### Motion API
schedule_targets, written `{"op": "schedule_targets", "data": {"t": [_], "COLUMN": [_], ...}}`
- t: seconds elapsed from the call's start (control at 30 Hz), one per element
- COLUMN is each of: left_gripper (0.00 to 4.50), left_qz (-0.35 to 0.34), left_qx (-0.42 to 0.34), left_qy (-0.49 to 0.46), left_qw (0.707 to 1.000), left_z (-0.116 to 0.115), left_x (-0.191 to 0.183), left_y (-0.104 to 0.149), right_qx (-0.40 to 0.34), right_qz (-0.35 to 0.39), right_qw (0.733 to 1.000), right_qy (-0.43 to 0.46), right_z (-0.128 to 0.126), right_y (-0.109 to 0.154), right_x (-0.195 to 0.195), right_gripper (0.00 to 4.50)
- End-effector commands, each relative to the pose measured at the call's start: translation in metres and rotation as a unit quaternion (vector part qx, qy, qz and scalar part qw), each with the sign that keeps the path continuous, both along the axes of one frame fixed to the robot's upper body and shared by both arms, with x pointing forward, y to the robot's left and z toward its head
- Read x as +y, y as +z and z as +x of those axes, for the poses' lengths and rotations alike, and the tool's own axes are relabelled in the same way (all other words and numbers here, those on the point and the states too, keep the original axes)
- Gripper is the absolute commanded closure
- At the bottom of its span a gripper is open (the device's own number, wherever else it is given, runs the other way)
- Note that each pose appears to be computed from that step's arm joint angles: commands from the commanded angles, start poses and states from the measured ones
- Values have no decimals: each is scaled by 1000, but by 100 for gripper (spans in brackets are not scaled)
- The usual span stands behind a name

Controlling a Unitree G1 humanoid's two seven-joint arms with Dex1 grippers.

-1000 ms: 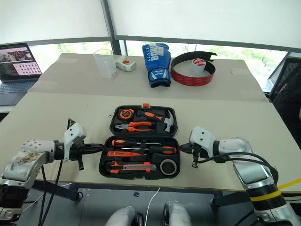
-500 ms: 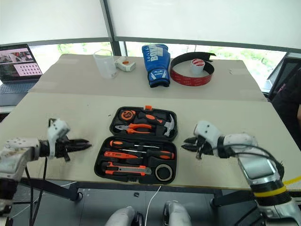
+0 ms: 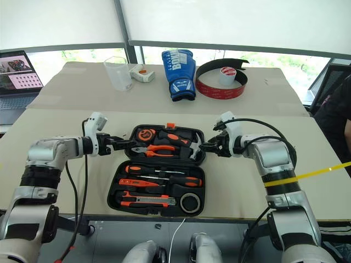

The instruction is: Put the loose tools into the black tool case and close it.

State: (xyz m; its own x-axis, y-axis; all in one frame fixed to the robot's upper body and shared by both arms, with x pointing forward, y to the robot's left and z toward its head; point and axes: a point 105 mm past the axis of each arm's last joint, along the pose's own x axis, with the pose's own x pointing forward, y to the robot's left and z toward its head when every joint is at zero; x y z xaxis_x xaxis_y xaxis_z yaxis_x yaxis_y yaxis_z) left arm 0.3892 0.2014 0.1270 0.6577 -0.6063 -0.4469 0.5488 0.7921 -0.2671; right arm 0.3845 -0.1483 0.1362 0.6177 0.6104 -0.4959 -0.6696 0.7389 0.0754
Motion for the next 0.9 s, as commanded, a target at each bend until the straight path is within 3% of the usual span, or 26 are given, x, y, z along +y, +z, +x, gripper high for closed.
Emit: {"op": "schedule_targets", "data": {"t": [0.03,0.07,0.1,0.27,0.33,0.43,0.7,0.9], "left_gripper": [0,52,72,253,319,430,441,441], "left_qz": [0,-1,-1,-2,-5,-11,-25,-43], "left_qx": [-21,-22,-24,-22,-21,-24,-88,-213], "left_qy": [-1,1,0,-11,-14,-20,-37,-23], "left_qw": [1000,1000,1000,1000,1000,999,995,976], "left_z": [8,9,9,7,6,5,8,17], "left_x": [-1,0,0,-2,-3,-6,-17,-18], "left_y": [10,10,10,7,7,8,26,74], "right_qx": [-3,-2,0,0,0,-4,-70,-244], "right_qz": [-2,-4,-3,-4,-5,-4,14,1], "right_qw": [1000,1000,1000,1000,1000,1000,997,969], "right_qy": [-4,-3,-3,4,8,10,-5,-29], "right_z": [5,5,5,4,3,2,14,24], "right_y": [4,2,1,-2,-3,-2,26,81], "right_x": [2,4,5,10,12,14,15,12], "right_gripper": [120,120,220,384,438,450,450,450]}}
